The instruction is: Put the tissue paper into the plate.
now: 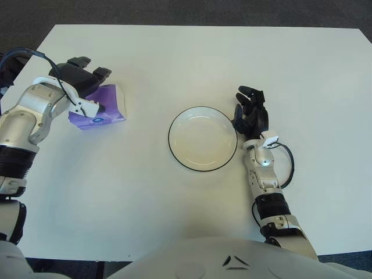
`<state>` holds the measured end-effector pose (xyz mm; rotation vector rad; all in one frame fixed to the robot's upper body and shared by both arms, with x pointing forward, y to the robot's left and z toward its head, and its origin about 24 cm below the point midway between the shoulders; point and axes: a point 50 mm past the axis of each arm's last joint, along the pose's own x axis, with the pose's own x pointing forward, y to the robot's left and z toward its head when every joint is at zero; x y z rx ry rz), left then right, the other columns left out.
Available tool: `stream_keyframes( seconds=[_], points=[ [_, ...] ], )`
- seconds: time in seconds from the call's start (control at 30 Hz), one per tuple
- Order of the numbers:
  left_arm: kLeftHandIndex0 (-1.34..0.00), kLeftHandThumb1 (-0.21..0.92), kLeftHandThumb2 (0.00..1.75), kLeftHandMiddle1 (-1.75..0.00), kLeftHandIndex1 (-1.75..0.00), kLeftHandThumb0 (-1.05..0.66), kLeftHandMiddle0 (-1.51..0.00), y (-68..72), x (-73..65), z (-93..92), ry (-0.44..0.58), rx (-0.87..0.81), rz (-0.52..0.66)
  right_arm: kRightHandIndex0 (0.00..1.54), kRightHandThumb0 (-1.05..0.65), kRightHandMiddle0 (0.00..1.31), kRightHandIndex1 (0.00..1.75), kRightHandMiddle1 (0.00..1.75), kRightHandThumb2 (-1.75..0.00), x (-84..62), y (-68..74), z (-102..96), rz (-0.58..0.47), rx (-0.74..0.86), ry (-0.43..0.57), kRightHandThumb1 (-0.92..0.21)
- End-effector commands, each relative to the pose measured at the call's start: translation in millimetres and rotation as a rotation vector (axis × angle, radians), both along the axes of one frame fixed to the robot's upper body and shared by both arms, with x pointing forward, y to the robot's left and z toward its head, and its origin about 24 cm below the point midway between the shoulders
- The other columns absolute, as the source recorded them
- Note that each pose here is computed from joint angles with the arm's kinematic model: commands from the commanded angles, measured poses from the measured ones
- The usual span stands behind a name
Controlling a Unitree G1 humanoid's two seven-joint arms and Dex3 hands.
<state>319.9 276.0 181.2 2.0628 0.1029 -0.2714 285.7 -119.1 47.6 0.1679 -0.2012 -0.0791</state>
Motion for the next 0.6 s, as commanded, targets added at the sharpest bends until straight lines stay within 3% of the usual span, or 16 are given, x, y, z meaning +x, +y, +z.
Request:
stream_keyframes(
  seconds=[0.0, 0.27, 0.57],
  points=[
    [0.00, 0.92, 0.59, 0.00, -0.28, -1.02, -0.12, 1.3, 4.6, -0.2, -0.024, 0.003, -0.014, 0.28, -0.46, 0.00, 0.81, 1.21, -0.87, -24.2, 0.0, -56.6, -0.015, 0.058, 0.276, -0.70],
    [0.00, 0.92, 0.60, 0.00, -0.19, -1.05, -0.08, 5.4, 13.5, -14.0, 0.036, 0.009, -0.001, 0.28, -0.46, 0.01, 0.81, 1.21, -0.89, -24.5, -1.1, -56.0, -0.014, 0.061, 0.267, -0.69],
    [0.00, 0.92, 0.56, -0.01, -0.32, -1.05, -0.10, 11.4, 22.3, -30.9, 0.144, 0.036, 0.038, 0.28, -0.46, 0.01, 0.81, 1.21, -0.89, -25.4, -2.8, -55.9, -0.014, 0.065, 0.265, -0.69]
  ],
)
